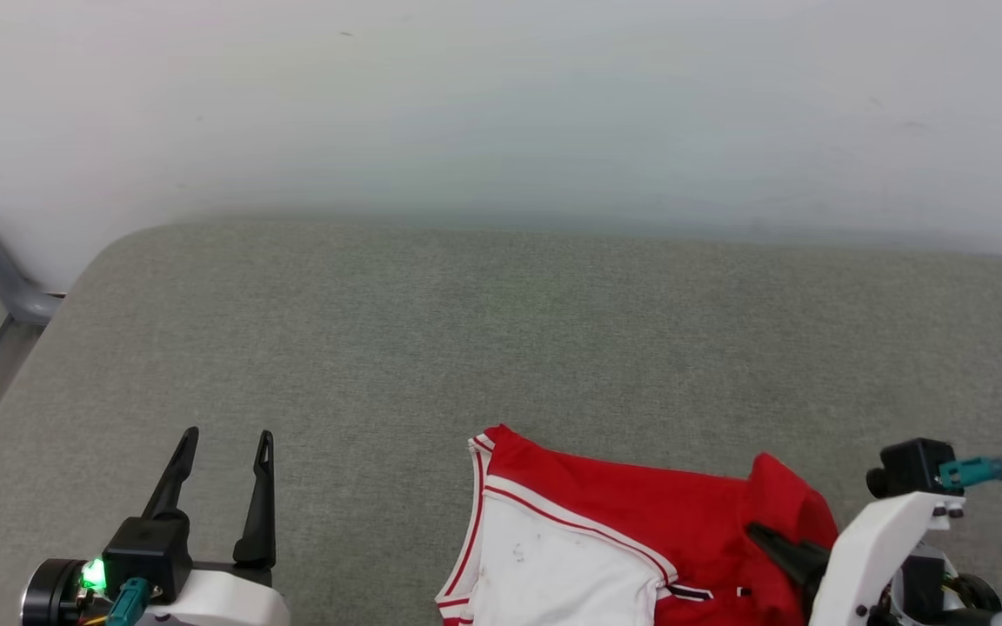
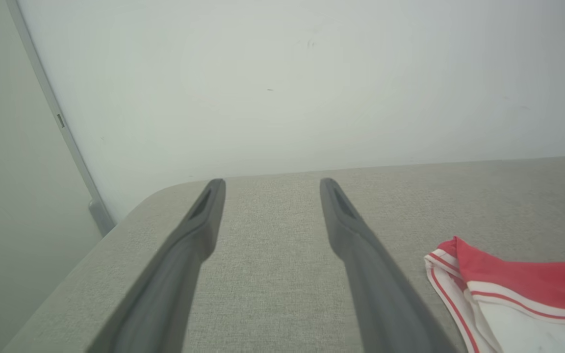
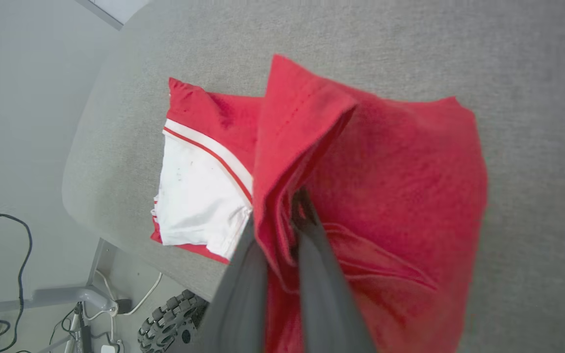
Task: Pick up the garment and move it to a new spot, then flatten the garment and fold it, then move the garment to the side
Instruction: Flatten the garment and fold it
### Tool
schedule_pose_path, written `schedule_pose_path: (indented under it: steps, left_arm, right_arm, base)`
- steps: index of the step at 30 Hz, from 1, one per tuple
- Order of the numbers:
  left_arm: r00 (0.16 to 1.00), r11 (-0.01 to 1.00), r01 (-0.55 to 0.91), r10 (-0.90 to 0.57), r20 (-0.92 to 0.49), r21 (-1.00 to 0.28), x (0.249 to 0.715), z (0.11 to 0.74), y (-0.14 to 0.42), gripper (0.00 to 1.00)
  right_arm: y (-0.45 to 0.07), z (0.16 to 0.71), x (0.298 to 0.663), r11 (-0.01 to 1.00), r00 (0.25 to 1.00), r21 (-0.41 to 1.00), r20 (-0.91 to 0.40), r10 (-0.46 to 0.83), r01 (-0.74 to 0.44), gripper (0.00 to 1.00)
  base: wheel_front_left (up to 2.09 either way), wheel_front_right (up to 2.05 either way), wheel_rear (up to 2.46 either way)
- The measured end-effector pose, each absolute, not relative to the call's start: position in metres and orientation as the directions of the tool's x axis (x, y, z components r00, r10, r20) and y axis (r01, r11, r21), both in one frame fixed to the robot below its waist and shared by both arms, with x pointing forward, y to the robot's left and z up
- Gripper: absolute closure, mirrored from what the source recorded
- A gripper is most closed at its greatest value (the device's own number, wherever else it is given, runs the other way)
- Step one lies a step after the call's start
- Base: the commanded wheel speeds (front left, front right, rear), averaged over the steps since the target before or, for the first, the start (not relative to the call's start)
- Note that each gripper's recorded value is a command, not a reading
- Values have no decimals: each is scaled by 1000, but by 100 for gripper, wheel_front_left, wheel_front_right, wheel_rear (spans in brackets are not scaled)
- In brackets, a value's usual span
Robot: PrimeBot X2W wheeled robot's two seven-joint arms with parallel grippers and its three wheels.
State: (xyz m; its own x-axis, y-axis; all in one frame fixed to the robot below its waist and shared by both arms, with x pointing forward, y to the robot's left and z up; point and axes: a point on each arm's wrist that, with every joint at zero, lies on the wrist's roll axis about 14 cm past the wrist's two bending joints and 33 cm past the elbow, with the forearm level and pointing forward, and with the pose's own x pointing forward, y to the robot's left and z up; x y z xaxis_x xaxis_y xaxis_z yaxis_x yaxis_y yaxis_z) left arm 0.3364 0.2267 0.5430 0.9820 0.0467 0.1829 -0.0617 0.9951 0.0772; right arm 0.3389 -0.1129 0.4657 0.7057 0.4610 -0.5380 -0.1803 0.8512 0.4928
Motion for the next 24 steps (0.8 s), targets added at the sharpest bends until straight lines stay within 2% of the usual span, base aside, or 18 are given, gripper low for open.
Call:
schedule_pose_path:
  steps: [4,15,24]
  left_arm:
    - [979,993,-91,76,190,71,330,545,236,0]
    - [972,984,-159,142,187,76,309,542,258,0]
    - [966,976,-203,186,180,80,295,540,272,0]
  right_arm:
    - [-86,471,341,819,683,519,-507,525,-244,100]
    - [2,464,334,644,581,684,-384,717,-343,100]
    - [38,454,353,617,576,706,-358,735,-347,100]
  base:
    - [0,0,0]
    - [0,0,0]
    - [0,0,0]
